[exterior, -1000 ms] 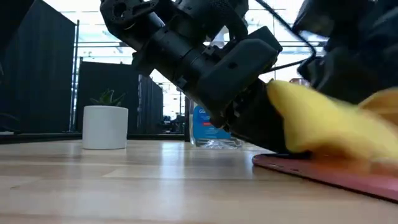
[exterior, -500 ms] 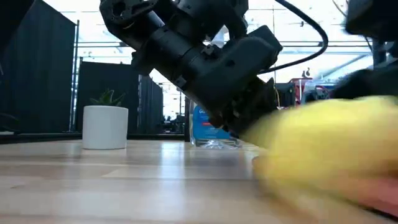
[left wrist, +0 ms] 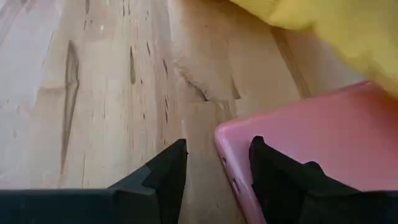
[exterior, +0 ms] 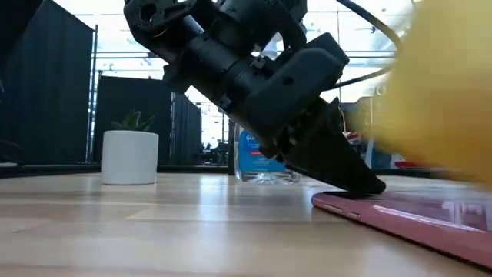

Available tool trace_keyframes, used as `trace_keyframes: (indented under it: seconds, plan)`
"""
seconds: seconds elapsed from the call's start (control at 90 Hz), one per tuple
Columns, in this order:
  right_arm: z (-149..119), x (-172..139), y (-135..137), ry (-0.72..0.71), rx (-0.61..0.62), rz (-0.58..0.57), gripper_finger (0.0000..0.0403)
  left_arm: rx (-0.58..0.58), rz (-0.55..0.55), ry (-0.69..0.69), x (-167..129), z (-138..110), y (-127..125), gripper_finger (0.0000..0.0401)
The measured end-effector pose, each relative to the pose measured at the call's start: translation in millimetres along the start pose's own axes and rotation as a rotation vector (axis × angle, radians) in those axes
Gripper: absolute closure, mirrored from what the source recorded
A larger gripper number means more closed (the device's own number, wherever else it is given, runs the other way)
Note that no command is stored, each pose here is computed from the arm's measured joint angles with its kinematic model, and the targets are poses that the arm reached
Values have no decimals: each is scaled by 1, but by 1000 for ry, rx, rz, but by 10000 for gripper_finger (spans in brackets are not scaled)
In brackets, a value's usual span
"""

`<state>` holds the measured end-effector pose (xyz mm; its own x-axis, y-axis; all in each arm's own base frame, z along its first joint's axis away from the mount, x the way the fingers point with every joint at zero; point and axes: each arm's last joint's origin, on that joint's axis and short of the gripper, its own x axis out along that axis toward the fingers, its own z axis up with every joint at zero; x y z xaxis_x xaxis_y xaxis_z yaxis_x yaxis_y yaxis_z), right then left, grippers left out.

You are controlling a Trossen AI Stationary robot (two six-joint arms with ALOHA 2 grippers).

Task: Apply microfiber cloth
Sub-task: Wipe the back of the cellphone with a microfiber cloth

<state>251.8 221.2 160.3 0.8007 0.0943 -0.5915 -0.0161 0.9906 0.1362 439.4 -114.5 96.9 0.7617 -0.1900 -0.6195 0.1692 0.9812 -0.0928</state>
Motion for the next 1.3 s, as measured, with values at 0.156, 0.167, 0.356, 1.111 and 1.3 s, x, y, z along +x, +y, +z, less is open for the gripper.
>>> trace_keyframes:
  seconds: [0.156,0.167,0.356,1.111,1.3]
  plan:
    - [-4,27,-21,37,26,-93,387,0,-1,-5,0,0,0,247]
    - [-5,29,-22,44,26,-94,387,0,-2,-5,0,0,0,247]
    - [-20,42,-23,151,24,-23,387,1,-126,0,-4,5,-3,247]
    - [-26,37,-3,218,67,202,387,-63,-71,59,14,-13,5,247]
    - [-34,28,11,339,85,355,387,-51,-10,62,14,-15,8,247]
